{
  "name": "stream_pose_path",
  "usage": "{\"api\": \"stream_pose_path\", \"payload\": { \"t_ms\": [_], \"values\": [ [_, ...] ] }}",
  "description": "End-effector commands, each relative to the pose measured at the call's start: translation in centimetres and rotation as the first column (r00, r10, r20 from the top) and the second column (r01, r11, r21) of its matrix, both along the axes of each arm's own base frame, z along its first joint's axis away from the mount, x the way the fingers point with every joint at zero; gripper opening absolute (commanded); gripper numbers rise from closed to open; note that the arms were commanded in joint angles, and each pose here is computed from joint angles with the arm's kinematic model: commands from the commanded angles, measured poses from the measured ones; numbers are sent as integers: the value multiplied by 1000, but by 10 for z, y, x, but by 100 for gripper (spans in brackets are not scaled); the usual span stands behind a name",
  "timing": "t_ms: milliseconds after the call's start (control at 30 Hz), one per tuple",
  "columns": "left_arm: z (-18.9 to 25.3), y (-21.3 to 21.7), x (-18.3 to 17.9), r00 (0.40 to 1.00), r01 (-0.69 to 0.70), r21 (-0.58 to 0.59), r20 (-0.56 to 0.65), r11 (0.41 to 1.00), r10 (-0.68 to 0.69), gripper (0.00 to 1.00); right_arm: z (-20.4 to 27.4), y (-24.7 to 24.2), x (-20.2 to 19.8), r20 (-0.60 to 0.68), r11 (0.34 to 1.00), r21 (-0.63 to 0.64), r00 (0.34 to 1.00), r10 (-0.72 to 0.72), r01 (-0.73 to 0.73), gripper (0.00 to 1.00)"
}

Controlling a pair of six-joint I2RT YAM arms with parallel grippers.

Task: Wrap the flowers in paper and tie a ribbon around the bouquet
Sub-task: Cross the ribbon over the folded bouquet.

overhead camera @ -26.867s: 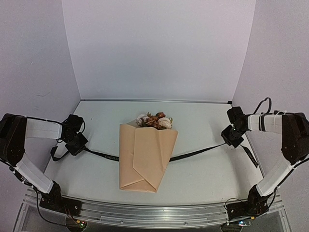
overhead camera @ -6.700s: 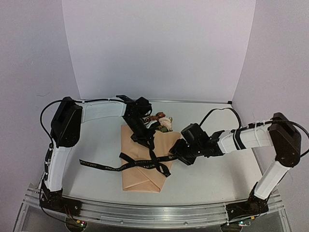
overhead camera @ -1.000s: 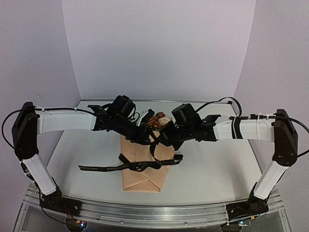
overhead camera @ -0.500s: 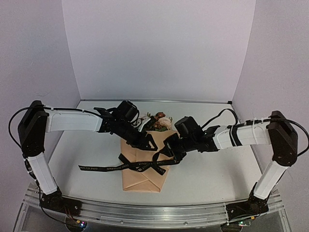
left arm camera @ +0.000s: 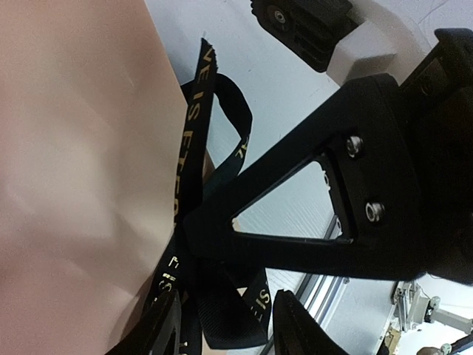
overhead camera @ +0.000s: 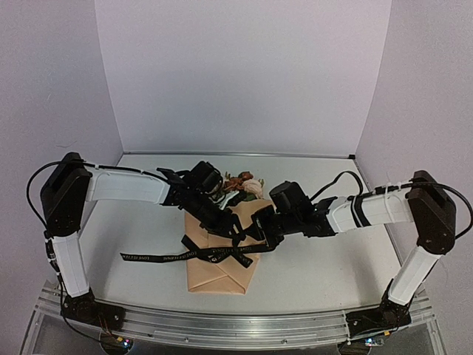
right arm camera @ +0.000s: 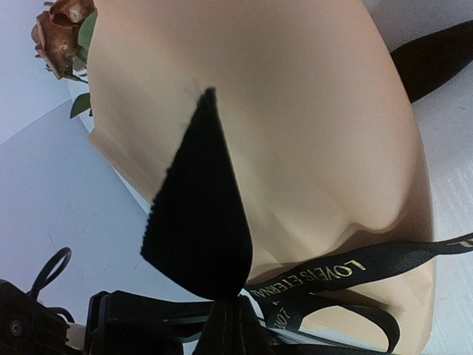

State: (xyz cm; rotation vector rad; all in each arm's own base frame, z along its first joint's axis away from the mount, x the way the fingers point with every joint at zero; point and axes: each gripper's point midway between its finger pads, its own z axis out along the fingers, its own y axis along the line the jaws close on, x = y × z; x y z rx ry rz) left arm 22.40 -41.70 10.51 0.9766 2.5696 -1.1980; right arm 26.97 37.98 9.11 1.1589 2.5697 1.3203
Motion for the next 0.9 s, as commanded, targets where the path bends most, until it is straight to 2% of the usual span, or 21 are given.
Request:
{"api": "stream_pose_path", "payload": {
  "t_ms": [0, 100, 167, 233, 300, 333, 367, 400, 467, 567, 733, 867],
  "values": [
    [7, -10, 9, 999, -10, 19, 45, 1000, 9, 41, 10, 0, 5, 18, 999, 45, 999, -29, 28, 0],
    [3, -9, 14, 997, -37, 54, 70, 998, 33, 34, 9, -2, 4, 17, 998, 47, 999, -34, 33, 0],
    [2, -7, 21, 994, -66, 81, 97, 994, 58, 23, 8, -3, 3, 17, 998, 47, 999, -33, 32, 0],
    [0, -5, 27, 989, -91, 107, 124, 990, 78, 8, 8, -3, 3, 25, 999, 44, 999, -27, 26, 0],
    [-1, -4, 32, 985, -102, 139, 150, 985, 81, 1, 10, -4, 2, 47, 999, 38, 999, -10, 9, 0],
    [-2, -3, 34, 984, -101, 155, 163, 983, 76, 0, 11, -5, 2, 60, 1000, 31, 998, -2, 0, 2],
    [-3, -3, 35, 982, -98, 170, 174, 981, 68, 0, 12, -6, 2, 76, 1000, 24, 997, 5, -7, 9],
    [-3, -2, 36, 982, -93, 185, 182, 978, 59, 0, 12, -9, 1, 91, 1000, 13, 996, 13, -14, 20],
    [-4, -2, 38, 980, -78, 206, 195, 975, 37, 0, 14, -18, -1, 126, 1000, -18, 992, 21, -19, 35],
    [-5, 0, 37, 979, -40, 239, 203, 970, -10, 0, 8, -38, -7, 163, 997, -79, 986, 25, -12, 50],
    [-5, 5, 36, 975, 2, 285, 210, 958, -65, 0, -17, -75, -25, 156, 982, -189, 987, 25, 5, 54],
    [-5, 6, 35, 974, 27, 303, 207, 953, -93, 0, -35, -87, -33, 137, 972, -233, 990, 40, -7, 55]
  ]
}}
